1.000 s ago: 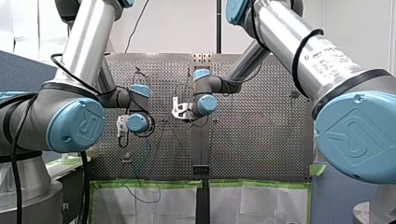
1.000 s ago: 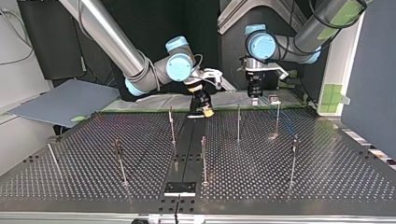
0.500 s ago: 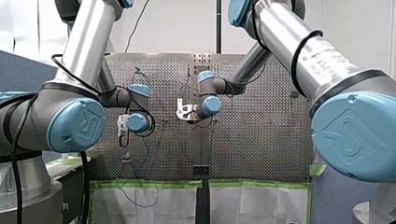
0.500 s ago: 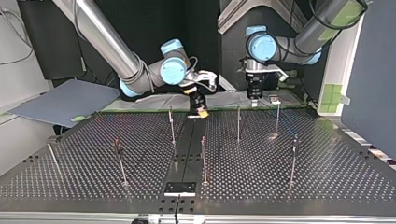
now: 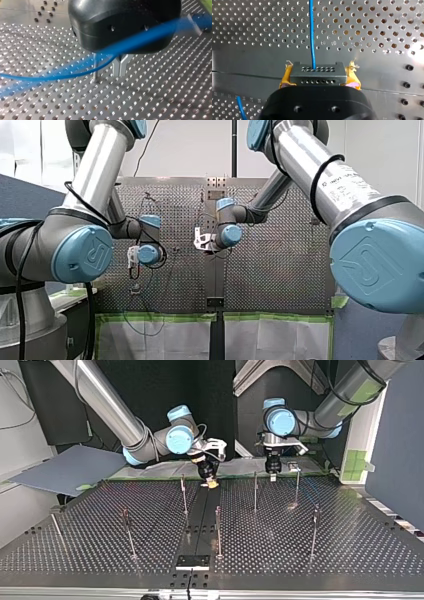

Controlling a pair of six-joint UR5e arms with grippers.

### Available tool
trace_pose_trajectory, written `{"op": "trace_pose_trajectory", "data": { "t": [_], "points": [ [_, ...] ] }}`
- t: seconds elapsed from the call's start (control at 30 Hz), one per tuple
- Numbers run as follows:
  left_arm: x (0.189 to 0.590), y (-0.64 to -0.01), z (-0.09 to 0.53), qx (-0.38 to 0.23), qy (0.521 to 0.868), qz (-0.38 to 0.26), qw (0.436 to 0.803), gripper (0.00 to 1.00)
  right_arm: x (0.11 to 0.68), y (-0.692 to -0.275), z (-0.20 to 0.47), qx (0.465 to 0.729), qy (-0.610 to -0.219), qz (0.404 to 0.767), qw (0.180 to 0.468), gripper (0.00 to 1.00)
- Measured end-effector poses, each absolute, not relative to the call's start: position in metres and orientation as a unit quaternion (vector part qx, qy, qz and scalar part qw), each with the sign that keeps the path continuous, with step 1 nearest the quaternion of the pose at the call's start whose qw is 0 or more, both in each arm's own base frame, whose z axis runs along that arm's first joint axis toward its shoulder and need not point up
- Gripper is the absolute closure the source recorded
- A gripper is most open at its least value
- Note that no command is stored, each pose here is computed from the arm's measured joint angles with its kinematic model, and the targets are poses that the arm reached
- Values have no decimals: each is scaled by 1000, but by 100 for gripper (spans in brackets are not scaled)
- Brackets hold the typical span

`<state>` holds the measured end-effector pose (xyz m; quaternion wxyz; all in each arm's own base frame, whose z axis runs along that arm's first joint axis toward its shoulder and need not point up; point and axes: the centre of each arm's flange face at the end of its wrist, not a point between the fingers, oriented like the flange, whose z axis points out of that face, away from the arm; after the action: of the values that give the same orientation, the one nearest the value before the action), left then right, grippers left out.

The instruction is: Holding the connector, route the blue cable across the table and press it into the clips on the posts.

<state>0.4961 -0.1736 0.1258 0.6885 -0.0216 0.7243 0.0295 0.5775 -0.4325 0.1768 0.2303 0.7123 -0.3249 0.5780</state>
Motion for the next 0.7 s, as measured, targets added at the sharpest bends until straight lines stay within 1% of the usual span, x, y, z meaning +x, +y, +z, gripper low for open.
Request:
{"op": "trace_pose_trajectory", "data": {
  "t": [0.2,0.4,0.7],
  "points": [
    [515,-166,138,-28,718,36,695,100,575,-438,177,709,-326,580,234,100],
    [523,-163,143,-31,716,39,697,100,574,-442,179,705,-326,583,238,100],
    [546,-155,158,-27,710,36,703,100,570,-458,188,692,-328,594,248,100]
  ]
}}
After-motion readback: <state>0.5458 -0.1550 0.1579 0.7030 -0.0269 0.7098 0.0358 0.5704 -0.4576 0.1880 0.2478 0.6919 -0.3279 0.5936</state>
